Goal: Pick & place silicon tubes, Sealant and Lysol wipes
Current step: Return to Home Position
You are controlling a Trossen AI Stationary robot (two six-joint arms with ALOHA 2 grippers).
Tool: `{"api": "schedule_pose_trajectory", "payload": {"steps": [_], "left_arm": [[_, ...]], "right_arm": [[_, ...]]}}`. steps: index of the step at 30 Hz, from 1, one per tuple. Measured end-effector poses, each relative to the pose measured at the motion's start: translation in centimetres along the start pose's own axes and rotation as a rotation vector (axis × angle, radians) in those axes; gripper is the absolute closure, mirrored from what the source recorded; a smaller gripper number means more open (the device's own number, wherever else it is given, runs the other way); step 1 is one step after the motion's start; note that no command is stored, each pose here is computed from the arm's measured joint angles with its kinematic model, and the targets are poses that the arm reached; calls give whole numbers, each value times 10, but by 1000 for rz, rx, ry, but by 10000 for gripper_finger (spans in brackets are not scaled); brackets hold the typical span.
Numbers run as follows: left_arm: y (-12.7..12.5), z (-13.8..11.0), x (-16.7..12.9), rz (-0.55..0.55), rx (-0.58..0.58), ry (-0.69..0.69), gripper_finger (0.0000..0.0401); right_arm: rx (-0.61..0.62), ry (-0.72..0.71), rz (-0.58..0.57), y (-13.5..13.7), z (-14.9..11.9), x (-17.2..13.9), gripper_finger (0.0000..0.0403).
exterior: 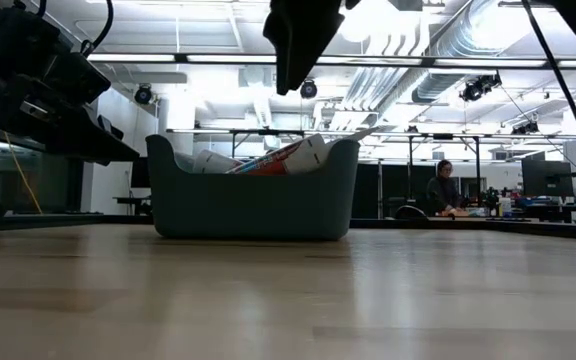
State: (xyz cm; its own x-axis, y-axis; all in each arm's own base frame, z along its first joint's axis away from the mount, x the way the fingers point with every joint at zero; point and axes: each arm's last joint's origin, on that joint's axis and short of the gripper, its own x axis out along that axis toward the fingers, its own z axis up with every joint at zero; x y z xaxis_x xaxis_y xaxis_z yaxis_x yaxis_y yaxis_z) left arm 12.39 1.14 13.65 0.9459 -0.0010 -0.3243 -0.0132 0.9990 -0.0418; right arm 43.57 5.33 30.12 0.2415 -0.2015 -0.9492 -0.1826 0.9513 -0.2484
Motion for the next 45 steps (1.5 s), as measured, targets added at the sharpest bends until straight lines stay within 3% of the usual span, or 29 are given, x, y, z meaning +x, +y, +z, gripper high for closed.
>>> {"api": "schedule_pose_trajectory", "payload": {"steps": [14,23,38,45], "left_arm": [[0,0,0,0,0,2,401],[0,-1,0,0,-1,7,401],[0,-1,0,0,-1,7,401],[0,-1,0,0,-1,7,401]], "right_arm": [[68,54,12,16,-20,-6,294],[133,-204,60,28,-72,29,394],[219,-666,-49,31,-172,27,396],[278,-763,-80,28,-226,35,399]]}}
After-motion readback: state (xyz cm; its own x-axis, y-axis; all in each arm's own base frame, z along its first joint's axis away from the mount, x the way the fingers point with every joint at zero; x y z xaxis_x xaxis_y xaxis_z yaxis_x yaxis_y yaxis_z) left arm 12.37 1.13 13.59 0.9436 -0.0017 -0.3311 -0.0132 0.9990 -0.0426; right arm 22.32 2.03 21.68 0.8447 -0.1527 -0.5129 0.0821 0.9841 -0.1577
